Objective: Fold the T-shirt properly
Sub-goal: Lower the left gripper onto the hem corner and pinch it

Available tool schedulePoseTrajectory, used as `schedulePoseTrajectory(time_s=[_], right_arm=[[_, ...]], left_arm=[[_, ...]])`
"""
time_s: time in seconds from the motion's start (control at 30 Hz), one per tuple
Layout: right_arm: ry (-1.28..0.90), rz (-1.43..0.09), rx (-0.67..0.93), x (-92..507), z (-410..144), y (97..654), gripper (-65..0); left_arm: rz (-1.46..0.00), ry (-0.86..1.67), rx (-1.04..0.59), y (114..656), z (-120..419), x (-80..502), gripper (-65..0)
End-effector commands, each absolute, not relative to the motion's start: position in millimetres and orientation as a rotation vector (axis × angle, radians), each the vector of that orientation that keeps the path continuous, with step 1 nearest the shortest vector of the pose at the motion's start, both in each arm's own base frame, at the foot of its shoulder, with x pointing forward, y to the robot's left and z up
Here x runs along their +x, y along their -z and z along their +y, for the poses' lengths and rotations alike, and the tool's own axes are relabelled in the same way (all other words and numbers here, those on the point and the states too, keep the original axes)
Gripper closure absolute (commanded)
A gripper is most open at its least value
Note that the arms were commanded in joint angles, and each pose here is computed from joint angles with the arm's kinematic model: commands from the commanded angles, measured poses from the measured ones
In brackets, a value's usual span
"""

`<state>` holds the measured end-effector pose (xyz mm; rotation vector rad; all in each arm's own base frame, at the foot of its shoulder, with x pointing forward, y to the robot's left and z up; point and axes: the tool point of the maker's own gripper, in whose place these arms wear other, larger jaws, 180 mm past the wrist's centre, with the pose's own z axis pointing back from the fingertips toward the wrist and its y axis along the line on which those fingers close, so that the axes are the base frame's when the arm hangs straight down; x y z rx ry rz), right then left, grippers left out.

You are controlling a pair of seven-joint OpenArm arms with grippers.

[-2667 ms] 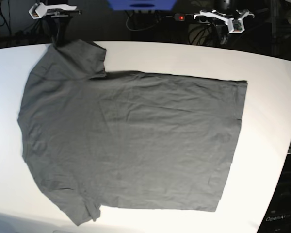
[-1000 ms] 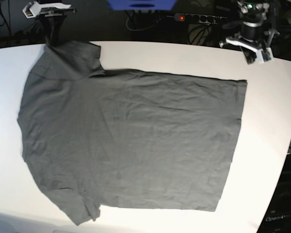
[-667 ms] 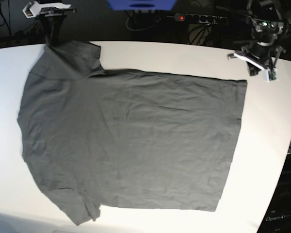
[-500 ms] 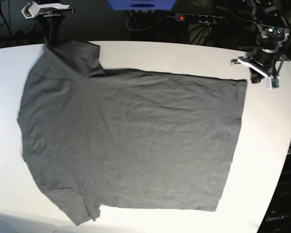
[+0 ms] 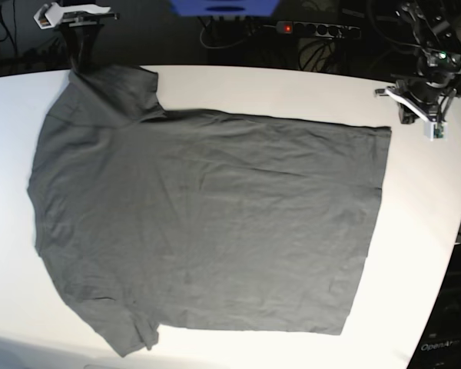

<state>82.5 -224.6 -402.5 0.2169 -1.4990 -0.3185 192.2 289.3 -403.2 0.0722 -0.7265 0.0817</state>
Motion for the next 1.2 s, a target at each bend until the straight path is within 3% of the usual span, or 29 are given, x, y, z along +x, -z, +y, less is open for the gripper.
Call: schedulePoseTrajectory(time_s=[0.0,0.57,0.7,0.83,0.9,0.97,1.17], right_arm=[[0.325,-1.526,0.206,78,-231,395,-0.3],[0.34,-1.493,0.194,73,-234,407,-0.3],[0.34,-1.493,0.194,73,-234,407,-0.3],[0.34,-1.493,0.194,73,-234,407,-0.3],[0.34,-1.493,0.194,73,-234,407,-0.3],[0.34,-1.493,0.194,73,-234,407,-0.3],[0.341,-1.496,0.194,74,-234,407,-0.3]], left_arm=[[-0.779,-0.068,0.087,390,295,201,-1.2],[-0.843,-0.111,0.107,375,310,212,-1.8],[-0.848,-0.127,0.096,376,308,214,-14.9],[-0.858,-0.135,0.09,375,306,218,-40.2],[-0.858,-0.135,0.09,375,306,218,-49.8],[-0.858,-0.134,0.089,375,306,218,-53.1],[-0.875,-0.132,0.079,373,303,227,-53.2]])
